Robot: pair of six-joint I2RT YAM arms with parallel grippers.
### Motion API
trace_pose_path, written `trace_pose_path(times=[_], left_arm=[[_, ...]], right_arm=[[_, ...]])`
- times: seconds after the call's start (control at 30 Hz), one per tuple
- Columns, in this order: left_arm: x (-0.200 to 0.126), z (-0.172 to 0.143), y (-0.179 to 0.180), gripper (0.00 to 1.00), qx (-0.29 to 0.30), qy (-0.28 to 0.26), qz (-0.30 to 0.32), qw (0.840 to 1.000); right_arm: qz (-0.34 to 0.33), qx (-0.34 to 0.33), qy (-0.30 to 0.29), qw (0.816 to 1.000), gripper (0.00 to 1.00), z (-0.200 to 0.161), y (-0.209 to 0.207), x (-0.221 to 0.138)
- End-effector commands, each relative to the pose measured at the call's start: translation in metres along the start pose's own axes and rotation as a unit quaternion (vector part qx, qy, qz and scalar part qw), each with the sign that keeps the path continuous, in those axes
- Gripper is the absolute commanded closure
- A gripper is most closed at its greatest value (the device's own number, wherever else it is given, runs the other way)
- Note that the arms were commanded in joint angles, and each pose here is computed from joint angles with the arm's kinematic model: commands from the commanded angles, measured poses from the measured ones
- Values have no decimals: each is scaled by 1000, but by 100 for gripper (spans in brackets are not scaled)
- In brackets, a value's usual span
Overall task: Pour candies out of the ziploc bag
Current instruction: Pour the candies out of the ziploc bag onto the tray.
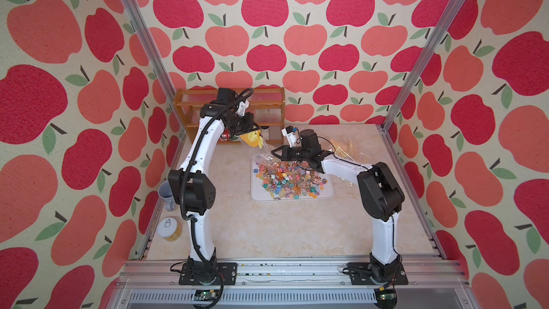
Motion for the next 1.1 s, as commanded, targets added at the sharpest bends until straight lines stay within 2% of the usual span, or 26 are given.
trace_pose_path(times=[0.0, 0.27, 0.63, 0.8, 0.9, 1.07], left_arm=[[-77, 51, -40, 100, 83, -157, -15, 984], [-81, 51, -42, 100, 82, -160, -17, 984], [-90, 48, -45, 100, 86, -160, -11, 983], [-102, 45, -54, 100, 98, -172, -7, 980], [-99, 42, -48, 100, 94, -170, 2, 981], [-98, 32, -43, 100, 87, -160, 4, 983]], right_arm=[[-101, 105, 118, 982, 100, -76, -59, -4], [-96, 106, 118, 983, 100, -80, -56, -5], [-94, 90, 105, 986, 100, -67, -40, -18], [-99, 74, 94, 988, 100, -67, -30, -27], [-106, 78, 106, 986, 100, -68, -33, -28], [-112, 51, 82, 989, 100, -56, -14, -51]])
Point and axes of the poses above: each gripper's point midway between its finger pads, its own x axis out along the fingers, its own y axis along the line the jaws close on, z = x × y, the point moved 4 cm from there along -x, back along the fingers, and after that the axes turned 2 degrees about x, right-handed, at the moved point
